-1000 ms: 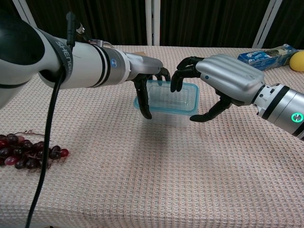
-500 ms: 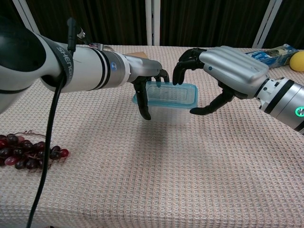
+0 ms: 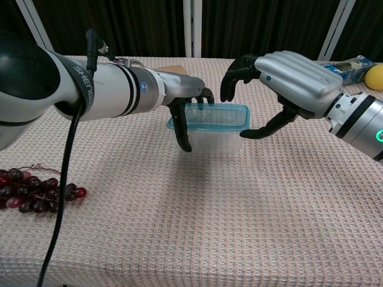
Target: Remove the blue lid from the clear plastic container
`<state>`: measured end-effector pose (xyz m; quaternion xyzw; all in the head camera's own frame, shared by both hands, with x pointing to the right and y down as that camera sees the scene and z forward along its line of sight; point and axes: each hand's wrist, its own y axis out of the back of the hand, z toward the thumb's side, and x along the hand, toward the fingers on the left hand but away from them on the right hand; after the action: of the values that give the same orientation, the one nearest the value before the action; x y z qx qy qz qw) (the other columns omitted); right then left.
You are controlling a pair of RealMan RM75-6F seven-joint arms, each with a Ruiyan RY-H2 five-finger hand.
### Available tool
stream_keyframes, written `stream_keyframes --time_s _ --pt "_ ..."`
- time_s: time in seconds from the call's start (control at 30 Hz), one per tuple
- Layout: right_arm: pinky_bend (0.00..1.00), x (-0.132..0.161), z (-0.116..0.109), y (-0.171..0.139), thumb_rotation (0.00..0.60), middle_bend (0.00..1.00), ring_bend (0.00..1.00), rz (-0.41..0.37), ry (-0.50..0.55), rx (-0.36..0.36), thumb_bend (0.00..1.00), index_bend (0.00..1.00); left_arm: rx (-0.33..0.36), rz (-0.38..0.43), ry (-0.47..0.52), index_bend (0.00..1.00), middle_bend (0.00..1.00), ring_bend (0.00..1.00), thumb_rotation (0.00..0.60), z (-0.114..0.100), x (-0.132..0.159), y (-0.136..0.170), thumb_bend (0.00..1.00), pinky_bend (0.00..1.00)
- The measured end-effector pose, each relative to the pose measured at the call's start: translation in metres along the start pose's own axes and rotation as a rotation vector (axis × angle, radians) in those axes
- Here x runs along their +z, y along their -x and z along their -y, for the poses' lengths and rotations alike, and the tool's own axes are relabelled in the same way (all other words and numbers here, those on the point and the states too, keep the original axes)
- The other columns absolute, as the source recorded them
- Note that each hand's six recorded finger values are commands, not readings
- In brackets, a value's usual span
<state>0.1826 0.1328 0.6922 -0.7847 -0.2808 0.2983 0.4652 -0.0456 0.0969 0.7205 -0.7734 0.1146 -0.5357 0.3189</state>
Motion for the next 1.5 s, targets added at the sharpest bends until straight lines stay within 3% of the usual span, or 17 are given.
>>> stream_keyframes --time_s 0.4,0.97,1.3,1.5 --pt "0.32 -0.001 -0.004 -0.001 0.6 0.41 0.2 0.001 0.001 -0.018 0.25 0.43 0.002 0.009 0.017 0.26 0.29 0.16 0.6 0.0 0.001 0.0 0.0 0.27" --pt "0.33 -0.005 -0.011 -0.003 0.6 0.41 0.2 0.005 0.005 -0.039 0.26 0.44 0.013 0.011 0.026 0.26 0.29 0.16 0.6 0.001 0.0 -0.002 0.0 0.26" --pt "0.36 -0.002 0.003 -0.004 0.6 0.43 0.23 0.002 0.021 -0.008 0.3 0.47 0.009 0.036 0.049 0.06 0.18 0.08 0.6 -0.001 0.002 0.002 0.0 0.2" --pt "0.39 -0.001 0.008 -0.002 0.6 0.45 0.25 0.0 0.017 -0.014 0.35 0.51 0.017 0.043 0.06 0.0 0.12 0.04 0.6 -0.004 0.001 0.007 0.0 0.16"
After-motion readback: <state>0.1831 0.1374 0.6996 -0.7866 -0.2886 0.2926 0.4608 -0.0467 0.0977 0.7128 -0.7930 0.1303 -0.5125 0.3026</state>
